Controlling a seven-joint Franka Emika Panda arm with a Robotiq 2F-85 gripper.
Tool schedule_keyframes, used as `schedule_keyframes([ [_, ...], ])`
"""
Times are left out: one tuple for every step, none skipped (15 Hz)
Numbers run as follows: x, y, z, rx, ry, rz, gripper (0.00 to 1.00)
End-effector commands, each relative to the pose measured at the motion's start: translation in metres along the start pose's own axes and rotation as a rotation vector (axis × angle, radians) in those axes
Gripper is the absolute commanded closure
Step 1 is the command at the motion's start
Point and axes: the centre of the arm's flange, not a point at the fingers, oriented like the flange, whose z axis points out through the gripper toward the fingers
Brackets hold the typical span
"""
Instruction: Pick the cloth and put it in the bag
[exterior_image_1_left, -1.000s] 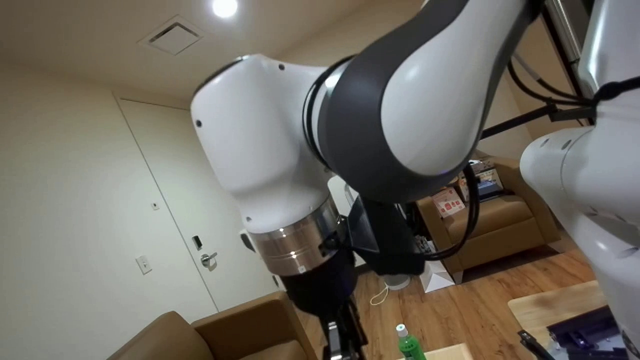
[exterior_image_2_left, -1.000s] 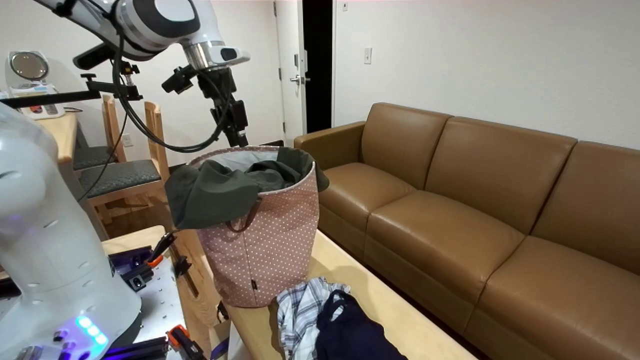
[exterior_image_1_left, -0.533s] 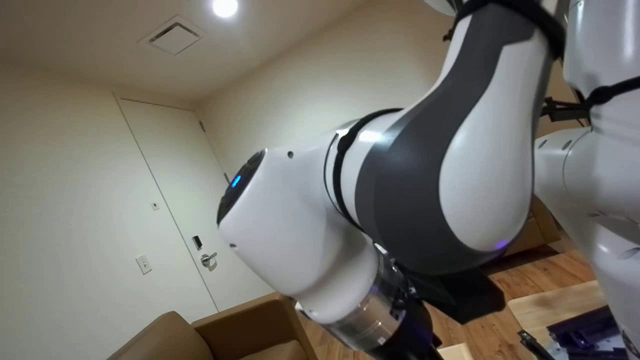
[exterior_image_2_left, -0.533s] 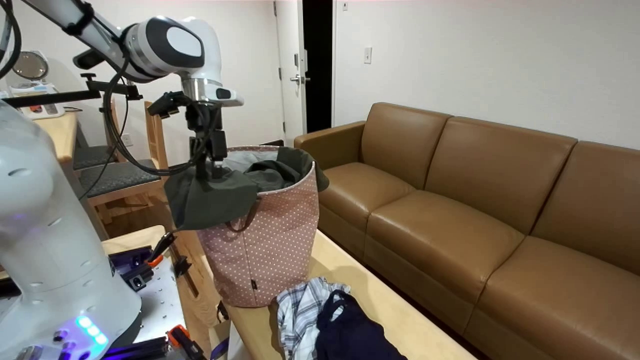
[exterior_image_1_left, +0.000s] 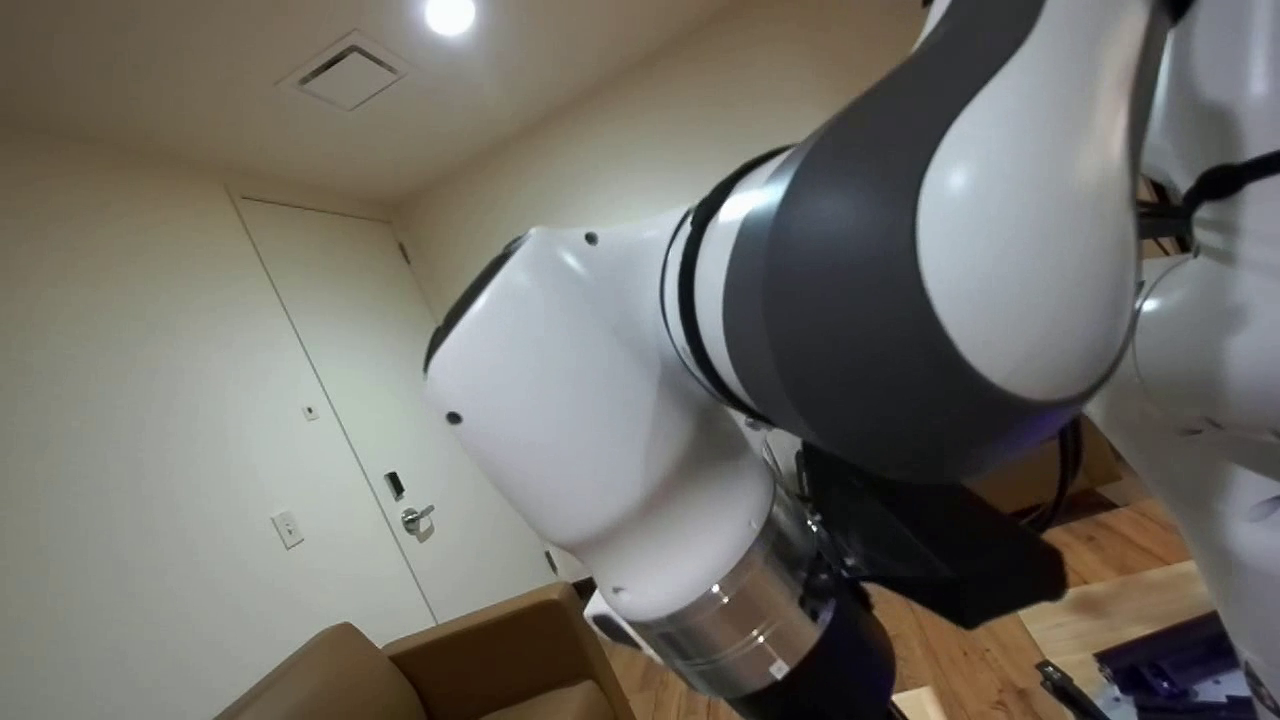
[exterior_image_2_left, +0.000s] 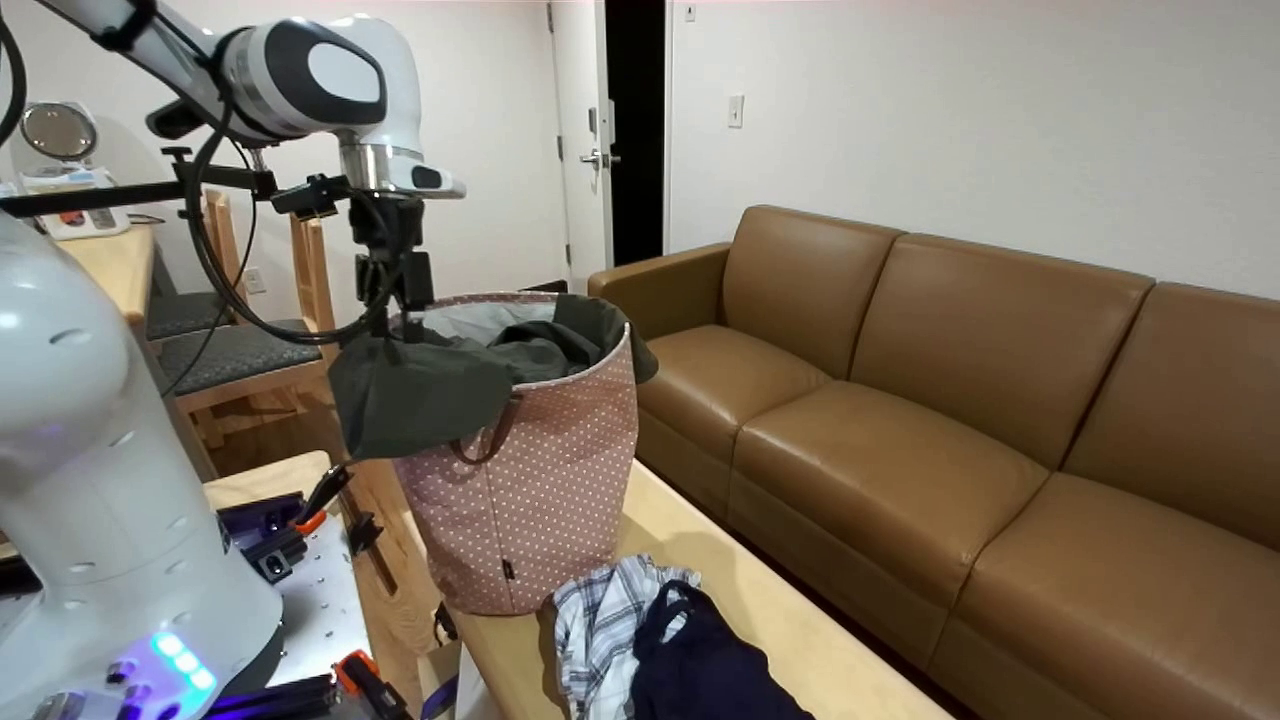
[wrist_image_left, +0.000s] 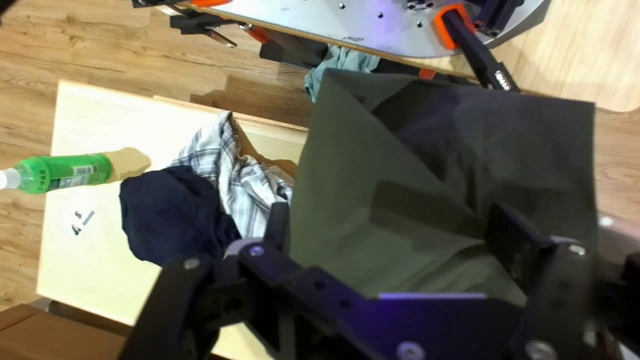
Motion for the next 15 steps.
schedule_keyframes([
  [-0.012,-0.015,0.007,0.065,-0.009,-0.079,0.0],
  [-0.013,-0.019,0.01,0.073,-0.029,-0.096,0.0],
  [-0.011,-0.022,0.017,0.071,-0.055,-0.091,0.0],
  [-0.009,-0.023,0.023,0.062,-0.086,-0.094,0.0],
  [-0.007,-0.023,0.033,0.041,-0.111,-0.077,0.0],
  [-0.004,-0.022,0.044,0.032,-0.131,-0.081,0.0],
  [-0.001,-0.02,0.058,0.042,-0.13,-0.106,0.0],
  [0.0,-0.019,0.066,0.053,-0.131,-0.131,0.0],
  [0.003,-0.019,0.074,0.067,-0.098,-0.172,0.0],
  [0.008,-0.022,0.077,0.077,-0.066,-0.213,0.0],
  [0.013,-0.025,0.077,0.084,-0.019,-0.248,0.0],
  [0.016,-0.027,0.078,0.09,0.015,-0.28,0.0],
  [0.02,-0.028,0.079,0.089,0.051,-0.289,0.01],
  [0.022,-0.028,0.079,0.091,0.069,-0.303,0.25],
  [0.024,-0.029,0.079,0.086,0.09,-0.316,0.26],
])
